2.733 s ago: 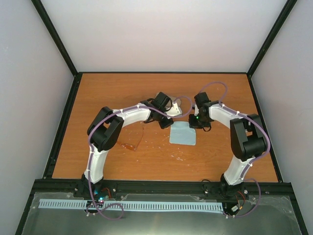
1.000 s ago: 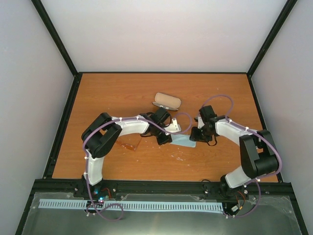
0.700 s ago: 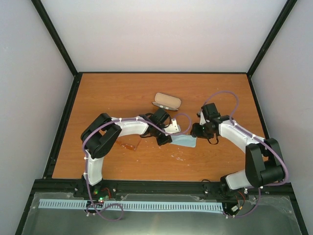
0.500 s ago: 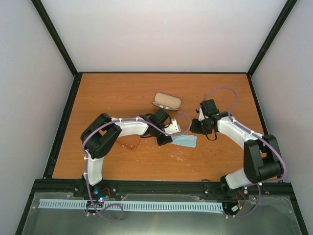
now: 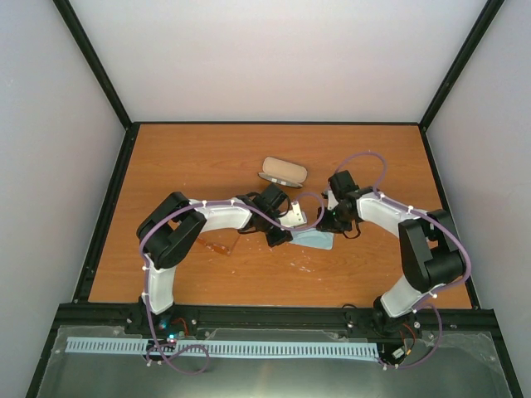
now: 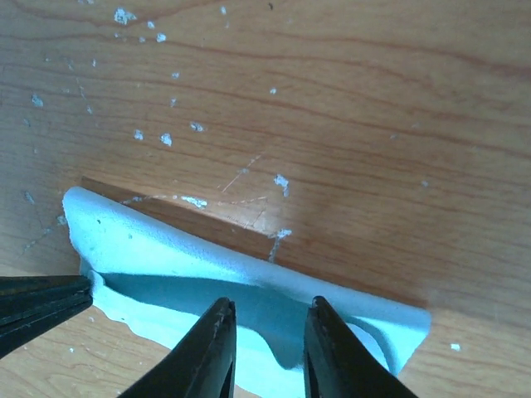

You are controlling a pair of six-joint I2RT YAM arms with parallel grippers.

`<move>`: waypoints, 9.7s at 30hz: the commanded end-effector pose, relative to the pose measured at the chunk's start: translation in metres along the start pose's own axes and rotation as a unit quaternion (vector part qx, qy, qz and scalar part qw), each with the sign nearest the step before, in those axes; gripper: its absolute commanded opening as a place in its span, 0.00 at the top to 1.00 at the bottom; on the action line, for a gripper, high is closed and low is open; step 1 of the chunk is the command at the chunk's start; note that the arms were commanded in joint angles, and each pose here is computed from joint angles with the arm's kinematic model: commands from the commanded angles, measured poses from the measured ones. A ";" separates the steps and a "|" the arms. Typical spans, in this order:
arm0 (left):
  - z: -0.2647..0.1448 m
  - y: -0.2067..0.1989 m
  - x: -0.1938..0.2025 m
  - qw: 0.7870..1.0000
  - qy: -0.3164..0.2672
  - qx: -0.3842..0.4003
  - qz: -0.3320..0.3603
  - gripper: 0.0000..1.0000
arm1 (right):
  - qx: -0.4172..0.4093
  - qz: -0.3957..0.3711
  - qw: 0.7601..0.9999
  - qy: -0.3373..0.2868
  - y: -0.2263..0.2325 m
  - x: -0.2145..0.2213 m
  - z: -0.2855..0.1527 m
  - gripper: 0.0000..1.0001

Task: Organize the sunglasses
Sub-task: Fold the glasses cleaning cloth at the center of the board, then pick up the glasses cleaning cloth from the center of the board, then place the glasses cleaning cloth in the sunglasses case.

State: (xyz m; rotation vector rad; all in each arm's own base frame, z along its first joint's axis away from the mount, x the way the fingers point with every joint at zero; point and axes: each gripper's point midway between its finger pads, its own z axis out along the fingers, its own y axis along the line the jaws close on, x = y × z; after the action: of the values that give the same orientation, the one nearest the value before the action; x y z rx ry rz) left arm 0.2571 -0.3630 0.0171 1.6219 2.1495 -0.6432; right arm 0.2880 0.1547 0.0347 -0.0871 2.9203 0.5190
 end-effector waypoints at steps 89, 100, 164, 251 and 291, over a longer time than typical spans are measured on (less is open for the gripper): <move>-0.042 0.050 -0.041 0.995 -0.084 -0.047 -0.014 0.46 | 0.106 0.031 0.992 0.060 -0.024 0.031 0.021 0.97; -0.017 0.062 -0.023 0.997 -0.053 -0.056 -0.010 0.42 | 0.104 0.028 0.993 0.057 -0.022 0.028 0.019 0.97; -0.060 0.109 -0.054 0.988 -0.093 -0.123 0.001 1.00 | 0.078 -0.019 0.997 0.006 0.014 -0.050 0.014 0.97; -0.080 0.289 -0.037 0.974 -0.108 -0.191 -0.049 1.00 | 0.082 -0.061 0.985 -0.141 0.041 -0.237 0.028 0.97; -0.105 0.302 -0.036 0.958 -0.124 -0.249 -0.072 0.74 | 0.107 -0.051 0.981 -0.155 0.032 -0.244 0.030 0.88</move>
State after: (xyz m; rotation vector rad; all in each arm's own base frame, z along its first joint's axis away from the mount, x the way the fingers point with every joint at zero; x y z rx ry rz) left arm 0.5442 -0.2708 0.0485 1.1258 2.0876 -0.3311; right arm 0.5221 0.2056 0.0628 -0.1416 2.6417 0.2012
